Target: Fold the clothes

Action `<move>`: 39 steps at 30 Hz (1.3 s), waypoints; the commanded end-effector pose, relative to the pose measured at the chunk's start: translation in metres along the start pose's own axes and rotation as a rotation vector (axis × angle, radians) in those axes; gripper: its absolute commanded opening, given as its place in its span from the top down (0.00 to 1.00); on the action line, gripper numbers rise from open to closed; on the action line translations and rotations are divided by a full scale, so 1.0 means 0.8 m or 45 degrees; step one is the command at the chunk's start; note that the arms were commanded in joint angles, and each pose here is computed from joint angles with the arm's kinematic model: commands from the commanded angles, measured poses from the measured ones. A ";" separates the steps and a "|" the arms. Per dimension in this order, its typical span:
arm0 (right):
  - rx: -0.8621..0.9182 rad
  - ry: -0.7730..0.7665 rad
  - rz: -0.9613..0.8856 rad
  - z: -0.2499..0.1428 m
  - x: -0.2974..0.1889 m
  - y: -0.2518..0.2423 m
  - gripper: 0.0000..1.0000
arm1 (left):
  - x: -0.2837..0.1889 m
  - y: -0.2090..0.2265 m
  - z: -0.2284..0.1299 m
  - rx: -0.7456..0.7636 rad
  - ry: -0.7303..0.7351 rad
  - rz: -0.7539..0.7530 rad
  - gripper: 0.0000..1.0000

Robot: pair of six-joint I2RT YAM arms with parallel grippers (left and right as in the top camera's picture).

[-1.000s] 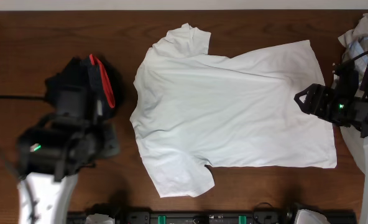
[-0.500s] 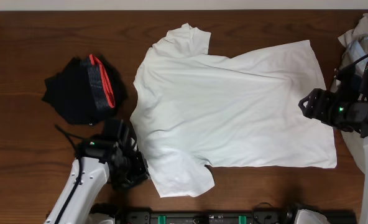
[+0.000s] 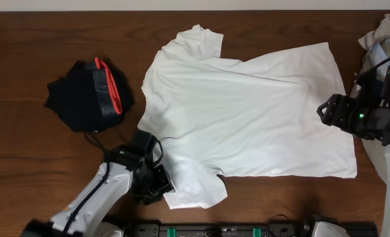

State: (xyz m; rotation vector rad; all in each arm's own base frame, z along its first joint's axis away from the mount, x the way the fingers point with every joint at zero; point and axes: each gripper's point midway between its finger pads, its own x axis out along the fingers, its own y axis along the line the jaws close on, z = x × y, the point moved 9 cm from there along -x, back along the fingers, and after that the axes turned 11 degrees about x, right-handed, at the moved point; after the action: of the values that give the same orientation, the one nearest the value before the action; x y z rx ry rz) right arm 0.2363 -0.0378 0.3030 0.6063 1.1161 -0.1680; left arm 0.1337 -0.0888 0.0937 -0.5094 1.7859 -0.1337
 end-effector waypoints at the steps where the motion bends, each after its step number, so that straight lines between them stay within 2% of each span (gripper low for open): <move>1: -0.013 0.006 -0.011 -0.001 0.002 -0.002 0.32 | 0.015 0.002 -0.001 -0.053 0.078 0.035 0.51; 8: -0.010 0.016 -0.016 -0.003 0.002 -0.003 0.32 | 0.031 0.005 0.007 -0.080 0.133 0.057 0.53; 9: -0.010 0.017 -0.019 -0.003 0.002 -0.003 0.32 | 0.032 0.005 0.008 -0.081 0.136 0.057 0.57; 10: -0.009 0.014 -0.027 -0.003 0.002 -0.004 0.32 | 0.033 0.005 0.008 -0.081 0.141 0.054 0.64; 11: -0.010 0.012 -0.035 -0.002 0.002 -0.004 0.32 | 0.033 0.005 0.008 -0.073 0.143 0.050 0.76; 14: -0.008 0.005 -0.068 -0.002 0.002 -0.007 0.32 | 0.032 0.002 0.009 -0.046 0.142 0.035 0.94; 19: 0.048 -0.019 -0.151 -0.001 0.002 -0.014 0.31 | 0.015 -0.007 0.007 -0.017 0.130 0.018 0.94; 23: 0.104 -0.009 -0.222 -0.001 0.011 -0.023 0.29 | -0.012 -0.022 0.005 0.045 0.049 -0.026 0.94; 31: 0.232 0.165 -0.310 -0.021 0.076 -0.051 0.28 | -0.069 -0.042 0.002 0.170 -0.245 -0.068 0.94; 39: 0.483 0.272 -0.449 -0.049 0.135 -0.119 0.23 | -0.072 -0.042 0.001 0.180 -0.269 -0.071 0.94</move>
State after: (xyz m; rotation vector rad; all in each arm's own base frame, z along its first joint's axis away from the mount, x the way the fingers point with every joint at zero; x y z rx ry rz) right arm 0.2218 -0.0665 0.1768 0.7155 1.3922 -0.5423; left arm 0.1518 -0.0960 0.1535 -0.4852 1.5699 -0.2361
